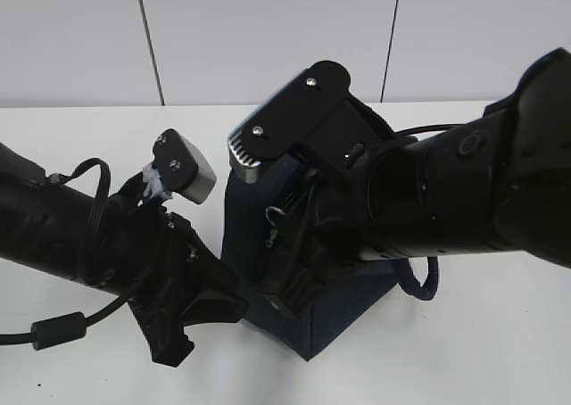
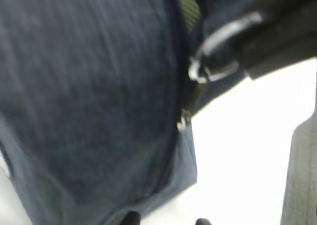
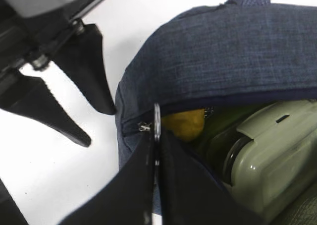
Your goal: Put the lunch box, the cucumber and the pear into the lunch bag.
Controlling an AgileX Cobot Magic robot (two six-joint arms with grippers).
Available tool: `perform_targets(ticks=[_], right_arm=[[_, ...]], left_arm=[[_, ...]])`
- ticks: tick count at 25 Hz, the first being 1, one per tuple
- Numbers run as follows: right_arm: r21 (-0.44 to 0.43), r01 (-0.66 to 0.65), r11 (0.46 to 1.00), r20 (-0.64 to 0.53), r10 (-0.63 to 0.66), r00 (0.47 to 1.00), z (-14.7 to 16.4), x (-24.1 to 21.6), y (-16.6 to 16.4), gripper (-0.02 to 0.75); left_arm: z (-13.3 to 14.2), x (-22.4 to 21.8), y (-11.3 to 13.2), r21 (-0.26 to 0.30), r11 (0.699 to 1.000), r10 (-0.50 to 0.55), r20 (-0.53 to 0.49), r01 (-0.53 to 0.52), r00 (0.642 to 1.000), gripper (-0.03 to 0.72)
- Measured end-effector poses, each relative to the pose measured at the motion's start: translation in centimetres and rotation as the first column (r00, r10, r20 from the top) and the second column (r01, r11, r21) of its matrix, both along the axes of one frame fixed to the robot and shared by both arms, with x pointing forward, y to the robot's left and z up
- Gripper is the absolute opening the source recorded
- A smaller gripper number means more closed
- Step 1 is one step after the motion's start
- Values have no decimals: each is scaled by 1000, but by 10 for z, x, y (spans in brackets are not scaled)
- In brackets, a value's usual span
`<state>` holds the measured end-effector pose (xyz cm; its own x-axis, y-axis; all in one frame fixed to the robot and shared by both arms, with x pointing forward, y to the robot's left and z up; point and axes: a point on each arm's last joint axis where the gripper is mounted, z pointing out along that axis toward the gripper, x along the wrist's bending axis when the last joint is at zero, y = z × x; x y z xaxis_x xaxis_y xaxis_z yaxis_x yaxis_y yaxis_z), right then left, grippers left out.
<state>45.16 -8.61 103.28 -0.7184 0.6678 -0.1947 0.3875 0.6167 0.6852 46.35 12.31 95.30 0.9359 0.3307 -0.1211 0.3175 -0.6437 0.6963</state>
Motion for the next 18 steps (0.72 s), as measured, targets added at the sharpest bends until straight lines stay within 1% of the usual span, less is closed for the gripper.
perform_targets(ticks=[2,4,8,10,12,14,17,18], right_arm=[[0,0,1000,0,0,1000,0,0,0,5],[0,0,1000,0,0,1000,0,0,0,6],[1,1,1000,-1,-1,1000,0,0,0,6],[3,2,1000,-3,-2,1000,0,0,0,6],[4,2,1000,-4,-2,1000,0,0,0,6],[4,2,1000,-4,-2,1000,0,0,0,6],[6,3,1000,-5,-3,1000,0,0,0,6],[8,4,1000,-6,-4,1000,0,0,0,6]], left_arm=[[2,-2,4,38,999,20,-17,-20,1000,219],[5,-1,7,62,997,47,1,-47,999,219],[12,4,11,65,991,115,62,-119,991,220],[13,5,11,65,989,128,73,-133,989,224],[13,6,11,59,988,140,73,-145,987,225],[15,7,11,39,986,157,81,-161,984,225],[18,9,7,-18,985,170,93,-169,981,225],[19,9,6,-34,987,158,103,-155,982,225]])
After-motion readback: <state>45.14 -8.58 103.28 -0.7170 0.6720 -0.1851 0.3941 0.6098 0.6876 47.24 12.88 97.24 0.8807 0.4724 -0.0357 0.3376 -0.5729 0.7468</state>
